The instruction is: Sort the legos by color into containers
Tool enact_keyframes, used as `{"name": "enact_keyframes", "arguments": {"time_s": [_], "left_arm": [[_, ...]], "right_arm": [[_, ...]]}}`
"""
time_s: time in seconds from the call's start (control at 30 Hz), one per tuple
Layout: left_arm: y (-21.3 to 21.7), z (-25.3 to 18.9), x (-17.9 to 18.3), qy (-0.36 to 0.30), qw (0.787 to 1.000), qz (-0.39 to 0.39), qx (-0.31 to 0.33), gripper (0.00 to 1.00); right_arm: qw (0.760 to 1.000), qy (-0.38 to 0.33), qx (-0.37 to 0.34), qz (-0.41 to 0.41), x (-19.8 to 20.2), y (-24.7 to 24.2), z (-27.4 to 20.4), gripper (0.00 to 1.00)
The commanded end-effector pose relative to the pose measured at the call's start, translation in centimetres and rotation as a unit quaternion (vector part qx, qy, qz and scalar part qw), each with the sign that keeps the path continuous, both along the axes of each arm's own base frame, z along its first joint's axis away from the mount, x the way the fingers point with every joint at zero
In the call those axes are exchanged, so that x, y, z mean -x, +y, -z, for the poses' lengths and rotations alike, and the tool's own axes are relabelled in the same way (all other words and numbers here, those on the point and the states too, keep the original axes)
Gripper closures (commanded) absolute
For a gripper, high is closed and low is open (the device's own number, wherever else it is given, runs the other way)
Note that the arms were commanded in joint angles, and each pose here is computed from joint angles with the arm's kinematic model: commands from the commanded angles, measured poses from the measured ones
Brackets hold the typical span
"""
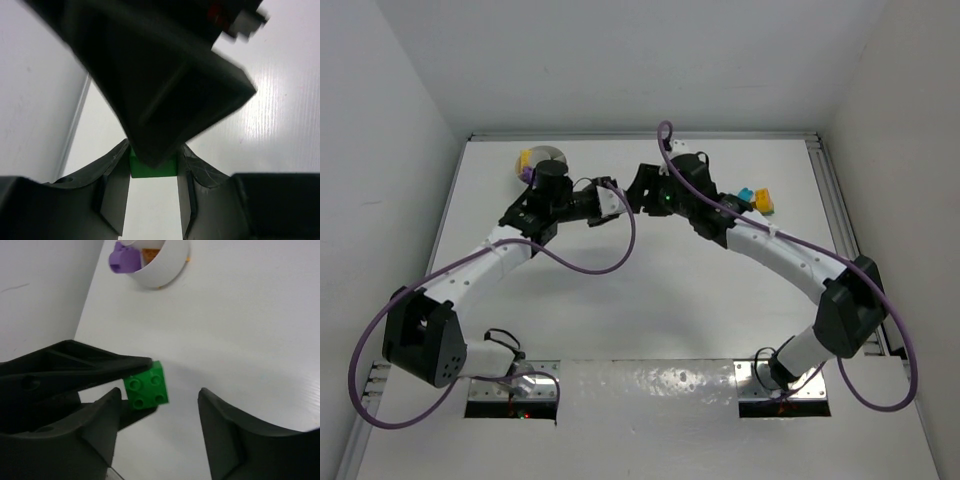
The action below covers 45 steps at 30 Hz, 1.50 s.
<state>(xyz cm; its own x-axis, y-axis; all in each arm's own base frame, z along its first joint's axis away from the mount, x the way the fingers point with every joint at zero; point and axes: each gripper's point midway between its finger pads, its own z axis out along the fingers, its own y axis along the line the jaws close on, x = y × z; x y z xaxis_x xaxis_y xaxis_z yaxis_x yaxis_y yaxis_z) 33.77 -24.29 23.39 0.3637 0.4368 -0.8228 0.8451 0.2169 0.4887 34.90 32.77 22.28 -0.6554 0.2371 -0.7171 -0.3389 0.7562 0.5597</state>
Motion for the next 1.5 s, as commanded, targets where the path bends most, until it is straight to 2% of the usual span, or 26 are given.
{"name": "enact_keyframes", "arguments": {"time_s": [0.0, 0.1, 0.27, 0.33, 0.4, 0.5, 0.53, 0.57, 0.6, 0.77, 0.83, 1.1, 1.3, 1.47], "left_arm": [[1.8, 0.2, -1.2, 0.03, 0.996, -0.079, -0.004, 1.0], [3.4, 0.4, -3.0, 0.065, 0.988, -0.14, 0.01, 1.0], [5.6, 0.7, -6.6, 0.118, 0.968, -0.22, 0.034, 1.0], [6.9, 0.2, -8.9, 0.143, 0.947, -0.277, 0.07, 1.0], [9.5, -0.3, -12.4, 0.168, 0.912, -0.359, 0.103, 1.0], [12.9, -0.7, -17.0, 0.192, 0.864, -0.45, 0.114, 1.0], [13.6, -0.6, -18.1, 0.196, 0.856, -0.466, 0.111, 1.0], [14.8, -3.1, -19.6, 0.179, 0.85, -0.481, 0.117, 1.0], [15.1, -1.2, -21.1, 0.191, 0.846, -0.488, 0.102, 1.0], [18.4, -0.3, -25.9, 0.177, 0.832, -0.519, 0.082, 1.0], [18.9, 0.4, -26.5, 0.19, 0.831, -0.516, 0.082, 1.0], [23.0, 5.8, -27.1, 0.238, 0.799, -0.55, 0.061, 1.0], [23.2, 8.4, -26.9, 0.244, 0.798, -0.549, 0.046, 1.0], [22.5, 8.7, -27.8, 0.239, 0.81, -0.532, 0.058, 1.0]], "right_arm": [[0.996, -0.05, 0.0, 0.069, -2.3, -3.1, -4.2, 0.36], [0.993, -0.055, 0.028, 0.104, -2.9, -5.6, -4.5, 0.29], [0.983, -0.049, 0.055, 0.168, -3.6, -9.4, -4.3, 0.28], [0.98, -0.049, 0.063, 0.184, -3.8, -10.5, -4.0, 0.28], [0.979, -0.051, 0.074, 0.184, -3.8, -11.0, -3.6, 0.28], [0.98, -0.045, 0.082, 0.176, -3.6, -10.9, -2.7, 0.28], [0.98, -0.042, 0.084, 0.173, -3.6, -10.8, -2.3, 0.28], [0.981, -0.038, 0.087, 0.171, -3.6, -10.8, -1.8, 0.28], [0.981, -0.035, 0.088, 0.168, -3.6, -10.7, -1.6, 0.28], [0.982, -0.022, 0.102, 0.158, -3.7, -10.5, -0.2, 0.28], [0.982, -0.019, 0.107, 0.156, -3.7, -10.5, 0.1, 0.28], [0.983, -0.003, 0.112, 0.145, -3.5, -10.1, 1.4, 0.29], [0.984, 0.007, 0.11, 0.139, -3.2, -9.9, 1.8, 0.29], [0.983, 0.012, 0.118, 0.139, -3.0, -10.2, 1.9, 0.29]]}}
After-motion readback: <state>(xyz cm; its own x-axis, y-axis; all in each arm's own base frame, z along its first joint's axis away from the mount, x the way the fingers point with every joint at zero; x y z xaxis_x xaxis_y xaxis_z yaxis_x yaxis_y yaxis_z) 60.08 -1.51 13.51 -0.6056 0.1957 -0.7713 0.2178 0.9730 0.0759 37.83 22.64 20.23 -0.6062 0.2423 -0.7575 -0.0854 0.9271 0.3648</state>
